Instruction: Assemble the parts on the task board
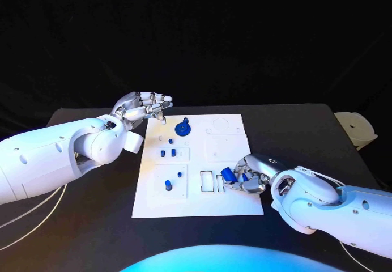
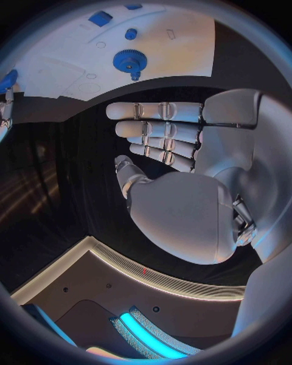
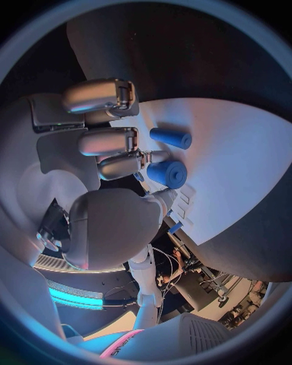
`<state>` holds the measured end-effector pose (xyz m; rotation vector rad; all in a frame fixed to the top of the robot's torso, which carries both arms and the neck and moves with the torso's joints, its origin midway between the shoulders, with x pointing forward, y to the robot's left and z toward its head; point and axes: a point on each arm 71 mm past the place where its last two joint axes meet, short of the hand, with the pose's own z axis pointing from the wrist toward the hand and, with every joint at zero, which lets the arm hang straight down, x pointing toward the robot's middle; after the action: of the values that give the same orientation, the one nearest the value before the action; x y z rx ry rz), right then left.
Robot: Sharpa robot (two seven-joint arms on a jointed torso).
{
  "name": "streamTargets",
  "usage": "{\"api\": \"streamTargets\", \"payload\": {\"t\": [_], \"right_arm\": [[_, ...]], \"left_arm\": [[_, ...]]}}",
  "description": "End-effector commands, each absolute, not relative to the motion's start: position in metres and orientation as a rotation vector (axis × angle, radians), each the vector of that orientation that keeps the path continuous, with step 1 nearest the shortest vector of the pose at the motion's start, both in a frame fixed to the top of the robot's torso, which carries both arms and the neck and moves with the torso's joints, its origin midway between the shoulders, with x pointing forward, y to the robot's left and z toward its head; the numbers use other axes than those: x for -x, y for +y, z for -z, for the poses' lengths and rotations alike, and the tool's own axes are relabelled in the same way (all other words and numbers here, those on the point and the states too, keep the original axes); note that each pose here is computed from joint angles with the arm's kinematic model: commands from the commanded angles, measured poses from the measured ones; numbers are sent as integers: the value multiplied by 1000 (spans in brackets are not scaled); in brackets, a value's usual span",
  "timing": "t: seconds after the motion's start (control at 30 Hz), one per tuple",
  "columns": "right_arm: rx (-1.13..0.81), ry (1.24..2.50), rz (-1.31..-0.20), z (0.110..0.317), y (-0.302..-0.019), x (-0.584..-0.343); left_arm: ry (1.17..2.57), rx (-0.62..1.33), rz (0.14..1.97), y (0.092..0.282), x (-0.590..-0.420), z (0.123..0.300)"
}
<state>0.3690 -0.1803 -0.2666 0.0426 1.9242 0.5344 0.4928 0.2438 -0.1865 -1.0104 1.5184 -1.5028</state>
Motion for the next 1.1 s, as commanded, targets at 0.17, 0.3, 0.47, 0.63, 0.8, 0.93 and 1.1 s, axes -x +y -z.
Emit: {"api": "streamTargets", "payload": {"t": [0.17, 0.3, 0.47, 0.63, 0.8, 0.93, 1.1], "right_arm": [[-60, 1935, -485, 272, -185, -369], [-129, 1932, -509, 269, -185, -367], [-257, 1931, -556, 263, -186, -363], [-362, 1899, -601, 251, -187, -364], [-403, 1864, -632, 243, -186, -365], [-416, 1845, -660, 238, -183, -364], [-396, 1905, -694, 240, -173, -362]], "left_arm": [[1531, 1006, 1529, 241, -492, 186], [1533, 1006, 1530, 240, -492, 186], [1535, 1007, 1530, 240, -492, 186], [1536, 1007, 1530, 240, -492, 186], [1536, 1007, 1530, 240, -492, 186], [1536, 1007, 1530, 240, -492, 186], [1536, 1007, 1530, 240, -492, 186]]}}
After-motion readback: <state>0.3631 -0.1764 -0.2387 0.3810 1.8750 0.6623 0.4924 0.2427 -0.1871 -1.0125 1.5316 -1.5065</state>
